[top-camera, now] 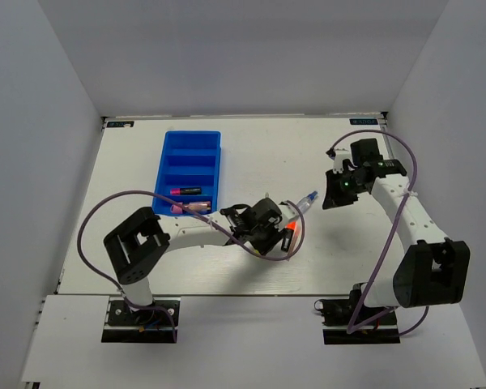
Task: Sort the stationery into containers
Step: Pick up the pen from the center of the board.
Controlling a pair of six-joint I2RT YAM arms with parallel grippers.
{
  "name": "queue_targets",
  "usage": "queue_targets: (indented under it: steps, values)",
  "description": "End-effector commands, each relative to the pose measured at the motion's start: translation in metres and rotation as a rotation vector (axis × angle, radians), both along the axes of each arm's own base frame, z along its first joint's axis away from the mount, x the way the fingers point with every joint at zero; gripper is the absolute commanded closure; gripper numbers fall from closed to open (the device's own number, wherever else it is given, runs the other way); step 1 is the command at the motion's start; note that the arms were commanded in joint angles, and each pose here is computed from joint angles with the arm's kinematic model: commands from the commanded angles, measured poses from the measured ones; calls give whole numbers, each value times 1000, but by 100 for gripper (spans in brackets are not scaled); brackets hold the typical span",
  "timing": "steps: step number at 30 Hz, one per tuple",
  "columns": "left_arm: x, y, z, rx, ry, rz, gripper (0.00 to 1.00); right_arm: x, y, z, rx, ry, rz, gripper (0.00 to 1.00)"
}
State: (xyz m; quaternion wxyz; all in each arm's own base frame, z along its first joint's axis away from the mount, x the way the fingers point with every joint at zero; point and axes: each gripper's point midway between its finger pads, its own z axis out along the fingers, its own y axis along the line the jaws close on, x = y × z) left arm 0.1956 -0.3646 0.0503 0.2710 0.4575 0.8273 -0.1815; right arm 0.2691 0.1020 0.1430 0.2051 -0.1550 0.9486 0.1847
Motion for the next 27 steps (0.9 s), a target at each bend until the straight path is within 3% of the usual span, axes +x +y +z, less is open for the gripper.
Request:
queue_targets:
  steps: [1, 6, 17, 18, 22, 25, 26, 27]
  values:
    - [24, -1, 8, 30, -102, 70, 42, -2, 17, 4, 141, 24, 1, 94]
    - [35, 7, -4, 67, -142, 127, 40, -2, 16, 8, 187, -3, -10, 93]
    - [19, 4, -42, 158, -12, 127, 40, -3, 11, 14, 233, -12, -35, 93]
    - [16, 2, -43, 160, 0, 118, 42, -3, 10, 14, 238, -11, -37, 93]
    - [11, 10, -51, 187, 45, 122, 75, -4, 8, 17, 258, -15, -44, 93]
    - [12, 13, -45, 177, 61, 136, 85, -3, 8, 18, 262, -21, -42, 90]
    - [13, 14, -42, 177, 58, 135, 87, -4, 7, 17, 264, -19, -40, 86]
    - [14, 17, -36, 178, 52, 141, 90, -5, 10, 19, 284, -21, -24, 62]
